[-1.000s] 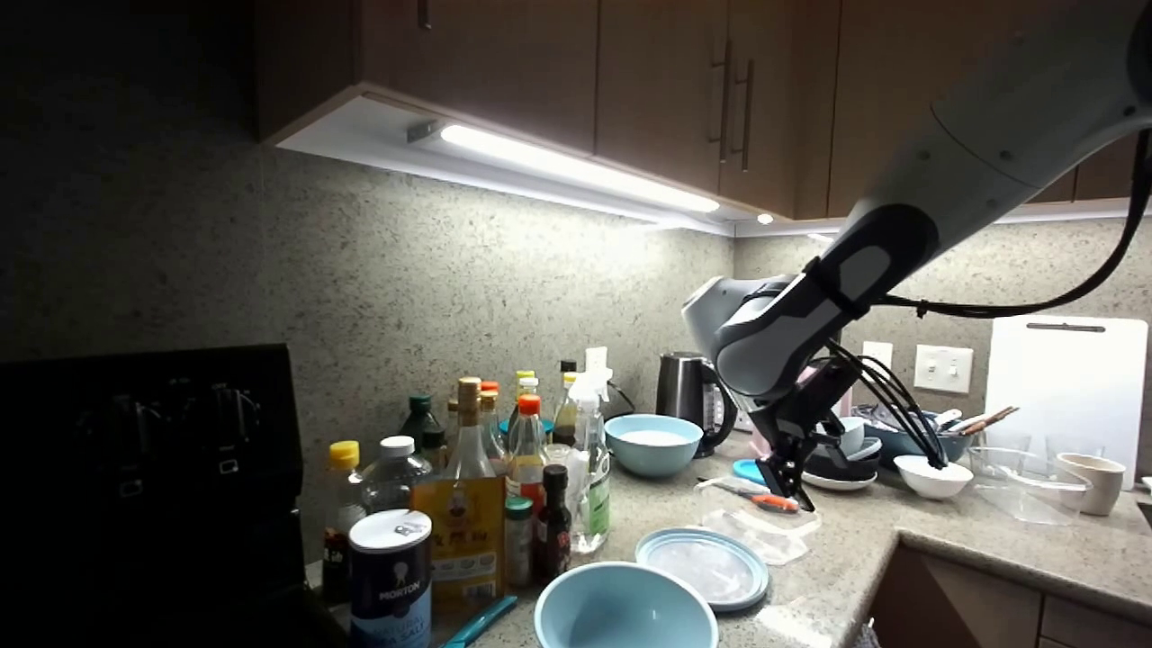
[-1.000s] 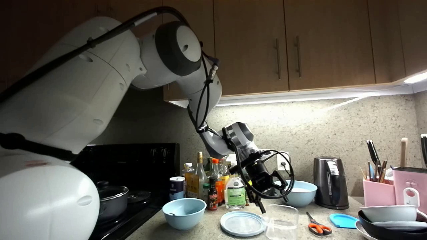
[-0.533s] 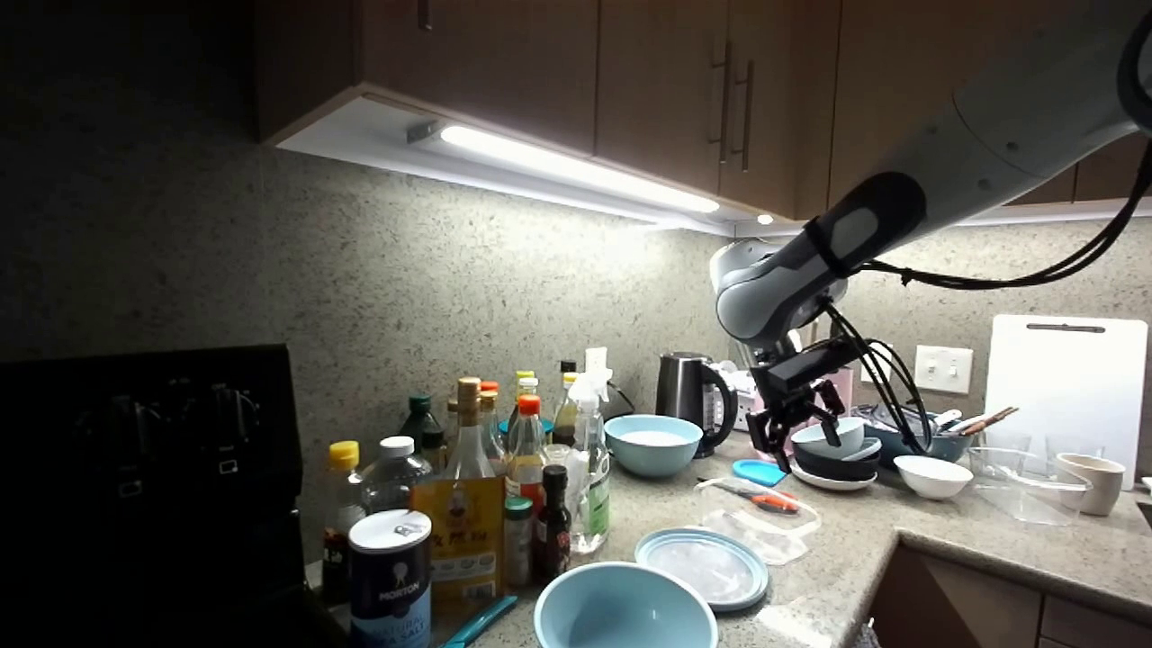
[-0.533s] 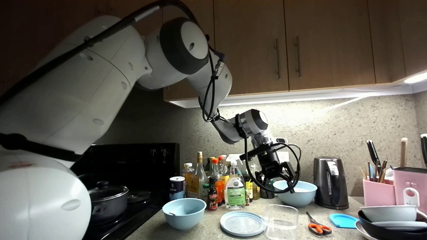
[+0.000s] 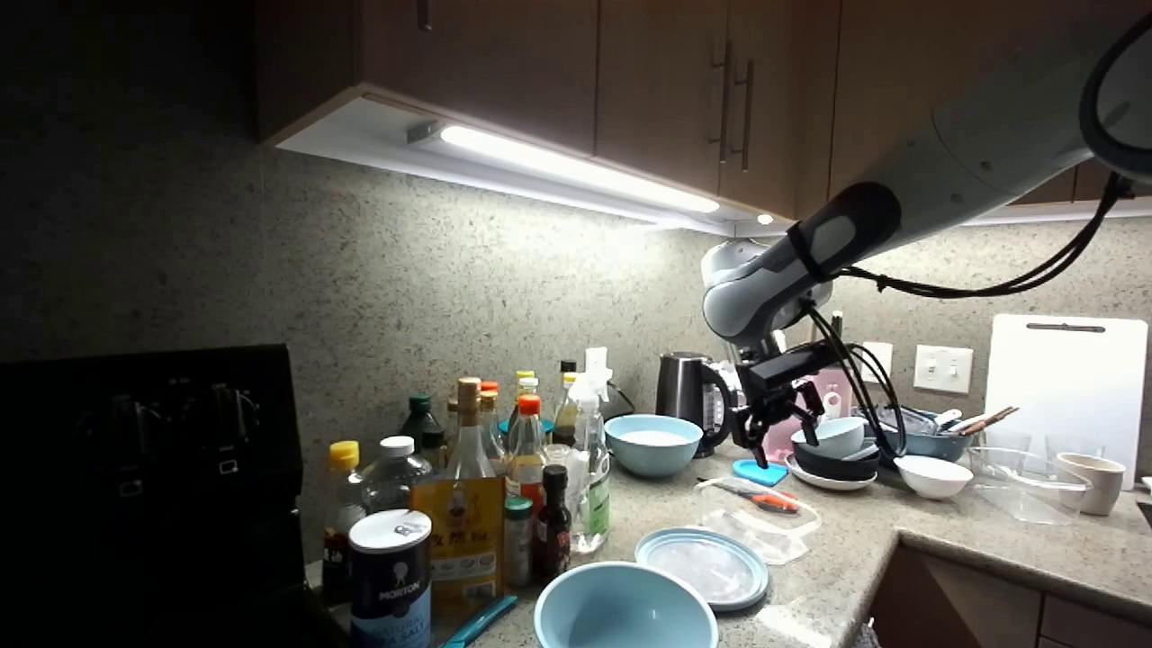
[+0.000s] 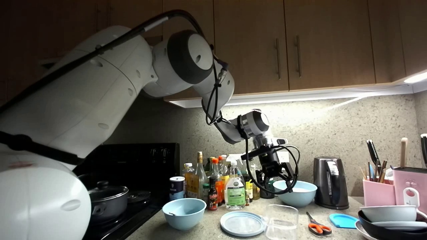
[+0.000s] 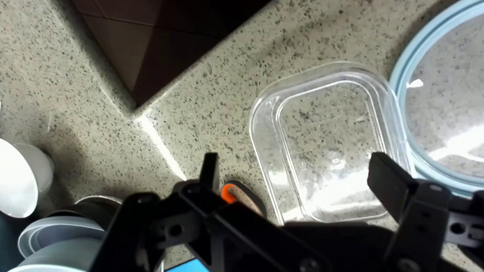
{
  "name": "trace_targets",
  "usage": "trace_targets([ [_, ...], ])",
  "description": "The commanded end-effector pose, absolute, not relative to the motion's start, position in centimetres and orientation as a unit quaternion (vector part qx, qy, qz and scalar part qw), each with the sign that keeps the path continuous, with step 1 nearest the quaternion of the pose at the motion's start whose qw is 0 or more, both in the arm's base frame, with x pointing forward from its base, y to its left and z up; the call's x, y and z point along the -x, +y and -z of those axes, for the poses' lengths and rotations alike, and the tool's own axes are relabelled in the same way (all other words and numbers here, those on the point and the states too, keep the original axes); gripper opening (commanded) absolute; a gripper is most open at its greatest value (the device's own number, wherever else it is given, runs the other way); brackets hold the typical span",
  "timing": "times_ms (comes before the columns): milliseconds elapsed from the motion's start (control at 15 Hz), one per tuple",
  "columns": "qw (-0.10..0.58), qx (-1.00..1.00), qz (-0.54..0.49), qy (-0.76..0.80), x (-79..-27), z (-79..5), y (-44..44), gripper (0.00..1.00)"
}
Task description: Pick up the spoon and put it in the bowl
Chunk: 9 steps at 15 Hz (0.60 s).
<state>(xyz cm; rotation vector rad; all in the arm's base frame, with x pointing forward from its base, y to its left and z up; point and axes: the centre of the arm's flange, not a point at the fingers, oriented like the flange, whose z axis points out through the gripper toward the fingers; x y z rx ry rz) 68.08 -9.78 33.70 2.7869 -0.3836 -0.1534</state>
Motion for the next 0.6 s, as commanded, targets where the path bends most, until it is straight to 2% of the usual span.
trace_targets([
  [0, 0.137, -0.979, 0.047, -0.141, -72.6, -33.7, -10.2, 1.00],
  [200, 0.130, -0.977, 0.063, -0.155, -75.1, -33.4, -10.5, 1.00],
  [267, 0.144, -0.977, 0.046, -0.151, -71.8, -33.2, -9.7, 1.00],
  [533, 0.145, -0.977, 0.048, -0.152, -72.3, -32.7, -9.7, 1.00],
])
